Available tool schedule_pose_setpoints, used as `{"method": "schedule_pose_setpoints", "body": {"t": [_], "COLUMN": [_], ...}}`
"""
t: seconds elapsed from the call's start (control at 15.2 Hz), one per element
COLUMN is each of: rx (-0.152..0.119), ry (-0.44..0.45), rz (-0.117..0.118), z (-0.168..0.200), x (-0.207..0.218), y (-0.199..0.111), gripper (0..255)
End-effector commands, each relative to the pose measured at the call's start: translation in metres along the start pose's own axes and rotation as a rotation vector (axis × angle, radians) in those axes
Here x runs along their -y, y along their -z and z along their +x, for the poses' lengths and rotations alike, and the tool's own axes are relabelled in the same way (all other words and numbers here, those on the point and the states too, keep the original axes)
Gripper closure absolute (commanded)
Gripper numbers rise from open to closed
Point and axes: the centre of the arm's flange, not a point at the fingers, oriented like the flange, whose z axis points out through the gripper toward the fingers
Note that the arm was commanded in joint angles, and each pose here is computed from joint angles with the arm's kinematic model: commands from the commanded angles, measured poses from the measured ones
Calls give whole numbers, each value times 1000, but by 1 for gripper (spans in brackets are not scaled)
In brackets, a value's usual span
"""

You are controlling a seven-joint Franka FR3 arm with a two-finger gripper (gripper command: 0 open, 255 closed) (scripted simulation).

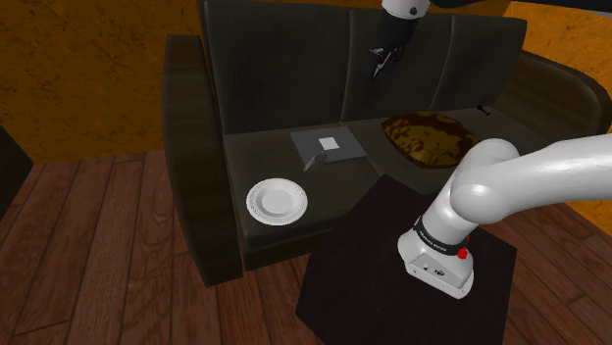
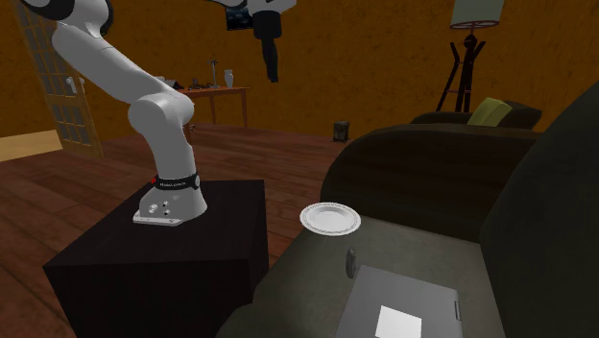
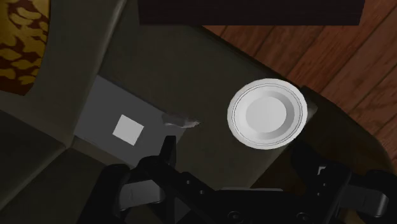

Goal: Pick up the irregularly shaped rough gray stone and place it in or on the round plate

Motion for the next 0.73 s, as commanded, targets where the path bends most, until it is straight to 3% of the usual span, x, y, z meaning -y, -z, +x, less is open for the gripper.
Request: {"method": "schedule_pose_setpoints", "body": {"t": [0.0,0.66], "rx": [0,-14], "ry": [0,301], "rz": [0,56], "z": [0,26], "x": [0,-68], "y": [0,-115], "gripper": [0,0]}}
